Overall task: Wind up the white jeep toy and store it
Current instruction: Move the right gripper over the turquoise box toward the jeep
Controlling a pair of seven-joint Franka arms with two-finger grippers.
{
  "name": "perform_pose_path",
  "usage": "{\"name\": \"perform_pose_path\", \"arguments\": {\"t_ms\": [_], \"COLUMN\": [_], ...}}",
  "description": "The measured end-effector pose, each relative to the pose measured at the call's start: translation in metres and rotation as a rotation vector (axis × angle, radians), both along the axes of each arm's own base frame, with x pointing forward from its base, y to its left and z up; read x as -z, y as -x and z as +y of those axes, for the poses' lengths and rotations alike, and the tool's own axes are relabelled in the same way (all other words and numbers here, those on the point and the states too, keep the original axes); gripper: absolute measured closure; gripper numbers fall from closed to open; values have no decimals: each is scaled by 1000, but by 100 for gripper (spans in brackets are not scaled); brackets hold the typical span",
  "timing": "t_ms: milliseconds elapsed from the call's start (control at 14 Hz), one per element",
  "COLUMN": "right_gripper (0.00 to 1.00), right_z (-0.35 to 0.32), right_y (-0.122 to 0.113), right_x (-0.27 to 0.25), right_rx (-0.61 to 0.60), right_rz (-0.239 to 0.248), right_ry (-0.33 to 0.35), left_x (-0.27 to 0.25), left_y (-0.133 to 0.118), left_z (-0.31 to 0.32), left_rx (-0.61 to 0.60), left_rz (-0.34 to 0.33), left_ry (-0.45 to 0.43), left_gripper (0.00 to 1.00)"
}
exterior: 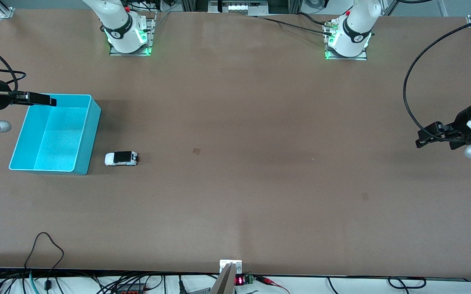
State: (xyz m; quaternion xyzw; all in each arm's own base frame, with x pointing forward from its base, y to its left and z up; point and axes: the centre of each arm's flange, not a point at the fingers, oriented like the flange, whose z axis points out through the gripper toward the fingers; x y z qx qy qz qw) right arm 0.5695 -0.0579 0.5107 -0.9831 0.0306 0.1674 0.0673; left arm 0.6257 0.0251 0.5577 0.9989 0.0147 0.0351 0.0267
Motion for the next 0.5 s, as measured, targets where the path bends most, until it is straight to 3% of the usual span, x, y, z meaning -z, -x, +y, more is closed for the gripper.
{"name": "perform_pose_path", "arguments": {"t_ms": [501], "right_gripper": [0], "right_z": [8], "right_y": [0], "right_x": [19], "right_rx": [-129], "right_rz": [-6], "right_ry": [-43], "left_x": [-28], "left_y": [11], "left_z": [-9], "left_rx": [-27], "left_rz": [25], "left_ry": [3], "left_gripper": [0]}}
